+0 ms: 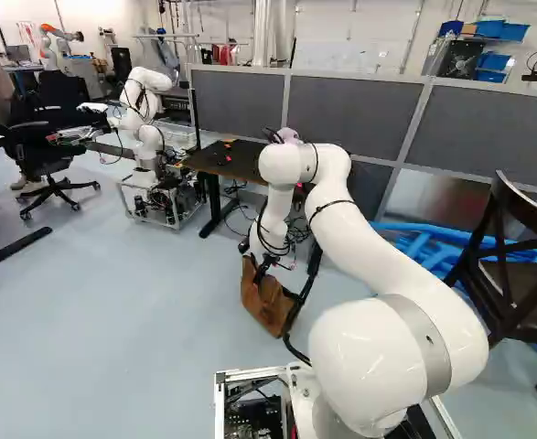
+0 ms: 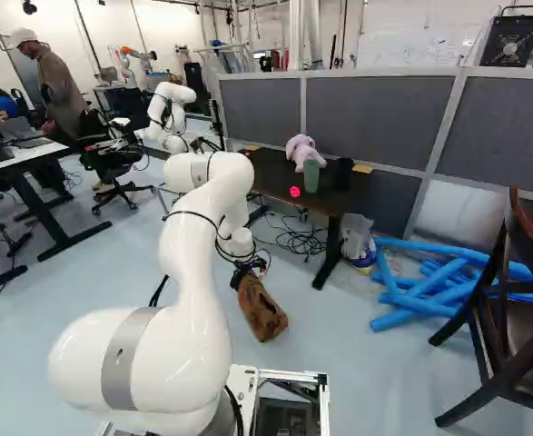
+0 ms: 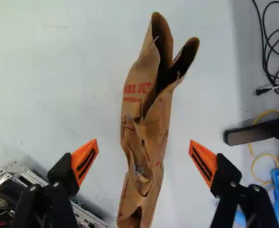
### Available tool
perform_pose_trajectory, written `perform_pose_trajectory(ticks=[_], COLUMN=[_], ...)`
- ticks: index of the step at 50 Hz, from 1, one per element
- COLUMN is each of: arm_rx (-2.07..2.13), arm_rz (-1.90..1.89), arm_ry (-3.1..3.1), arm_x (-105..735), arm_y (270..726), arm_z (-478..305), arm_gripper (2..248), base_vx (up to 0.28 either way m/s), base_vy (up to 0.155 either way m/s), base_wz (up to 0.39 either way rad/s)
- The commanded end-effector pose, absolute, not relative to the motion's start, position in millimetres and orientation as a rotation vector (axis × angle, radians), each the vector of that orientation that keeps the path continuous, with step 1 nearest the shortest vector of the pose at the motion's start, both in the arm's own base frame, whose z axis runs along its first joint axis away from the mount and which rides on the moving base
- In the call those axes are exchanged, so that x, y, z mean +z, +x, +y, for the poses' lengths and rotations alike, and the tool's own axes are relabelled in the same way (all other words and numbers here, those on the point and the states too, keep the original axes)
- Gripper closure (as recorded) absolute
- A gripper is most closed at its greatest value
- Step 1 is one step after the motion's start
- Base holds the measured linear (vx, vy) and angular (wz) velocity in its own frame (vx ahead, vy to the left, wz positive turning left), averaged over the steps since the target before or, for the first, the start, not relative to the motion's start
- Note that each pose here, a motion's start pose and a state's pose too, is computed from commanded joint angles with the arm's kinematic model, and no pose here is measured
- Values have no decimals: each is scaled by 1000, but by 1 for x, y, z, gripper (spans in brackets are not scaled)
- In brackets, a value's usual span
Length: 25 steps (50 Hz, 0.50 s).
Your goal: Pick up the bag on the ground and place it on the table
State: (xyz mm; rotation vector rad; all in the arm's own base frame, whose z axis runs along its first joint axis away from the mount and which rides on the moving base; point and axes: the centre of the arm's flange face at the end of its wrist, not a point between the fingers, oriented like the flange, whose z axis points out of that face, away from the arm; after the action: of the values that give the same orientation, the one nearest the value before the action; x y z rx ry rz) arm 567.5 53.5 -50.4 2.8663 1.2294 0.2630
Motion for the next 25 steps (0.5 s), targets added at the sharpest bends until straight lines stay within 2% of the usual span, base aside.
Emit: perform_pose_trajectory(ticks=[25], arm_rx=[236], arm_rz=[1216], arm_ry=[2877], arm_x=[-88], arm_y=[568], arm_z=[51], arm_gripper=[3], base_vx=[0], base_vy=[0], base_wz=[0])
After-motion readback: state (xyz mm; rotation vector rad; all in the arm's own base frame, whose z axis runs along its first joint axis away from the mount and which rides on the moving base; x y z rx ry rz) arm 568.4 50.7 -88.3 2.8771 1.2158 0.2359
